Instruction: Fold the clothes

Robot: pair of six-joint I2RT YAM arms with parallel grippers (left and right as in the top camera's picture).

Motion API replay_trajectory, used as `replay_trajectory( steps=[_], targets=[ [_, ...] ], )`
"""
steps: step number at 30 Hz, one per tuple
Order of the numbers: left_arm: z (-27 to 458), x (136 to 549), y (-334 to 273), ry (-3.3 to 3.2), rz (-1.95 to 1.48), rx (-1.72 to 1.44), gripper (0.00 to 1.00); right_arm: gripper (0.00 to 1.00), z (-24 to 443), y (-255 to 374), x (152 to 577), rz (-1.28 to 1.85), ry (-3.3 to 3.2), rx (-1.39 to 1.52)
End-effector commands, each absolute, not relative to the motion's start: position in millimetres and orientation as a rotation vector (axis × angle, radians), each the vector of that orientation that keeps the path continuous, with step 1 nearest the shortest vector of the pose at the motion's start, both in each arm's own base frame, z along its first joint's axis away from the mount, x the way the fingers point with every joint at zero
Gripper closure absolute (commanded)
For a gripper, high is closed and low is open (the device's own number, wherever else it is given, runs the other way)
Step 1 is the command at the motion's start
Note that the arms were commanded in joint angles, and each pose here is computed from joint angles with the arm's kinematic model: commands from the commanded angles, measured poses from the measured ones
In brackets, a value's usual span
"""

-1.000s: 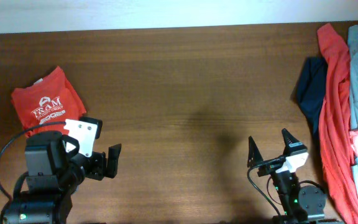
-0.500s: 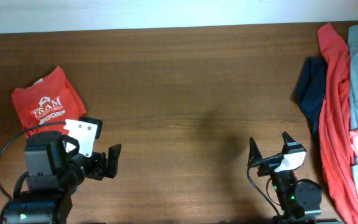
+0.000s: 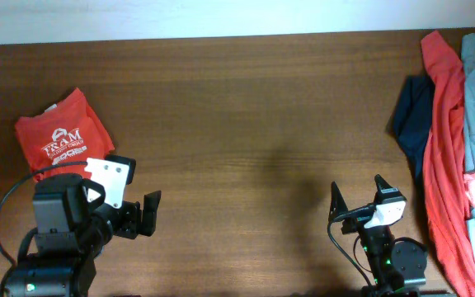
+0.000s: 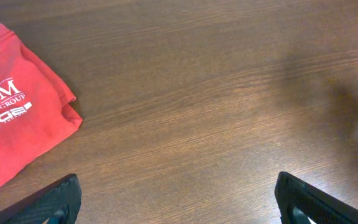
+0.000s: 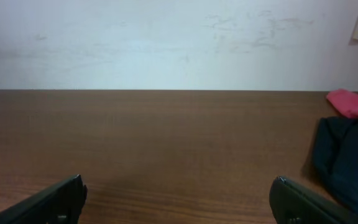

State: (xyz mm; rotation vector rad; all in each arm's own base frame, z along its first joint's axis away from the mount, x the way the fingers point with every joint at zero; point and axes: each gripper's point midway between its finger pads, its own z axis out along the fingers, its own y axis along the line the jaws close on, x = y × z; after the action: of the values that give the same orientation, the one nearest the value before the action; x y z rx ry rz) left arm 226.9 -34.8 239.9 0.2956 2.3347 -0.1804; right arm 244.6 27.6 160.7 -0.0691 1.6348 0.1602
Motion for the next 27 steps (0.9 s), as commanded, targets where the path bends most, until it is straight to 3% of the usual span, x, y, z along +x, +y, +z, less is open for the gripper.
replay_trajectory(
  steps=[1, 22, 27],
  targets=[
    [240, 226, -37, 2.327, -0.185, 0.321, 0.01, 0.01, 158, 24, 245, 0.144, 1.64, -0.051],
    [244, 210, -27, 2.276, -0.1, 0.293, 0.01, 0.01, 158, 24, 245, 0.144, 1.64, -0.051],
    [223, 192, -24, 2.27, -0.075, 0.284, 0.01, 0.01, 158, 24, 245, 0.144, 1.64, -0.051]
  ],
)
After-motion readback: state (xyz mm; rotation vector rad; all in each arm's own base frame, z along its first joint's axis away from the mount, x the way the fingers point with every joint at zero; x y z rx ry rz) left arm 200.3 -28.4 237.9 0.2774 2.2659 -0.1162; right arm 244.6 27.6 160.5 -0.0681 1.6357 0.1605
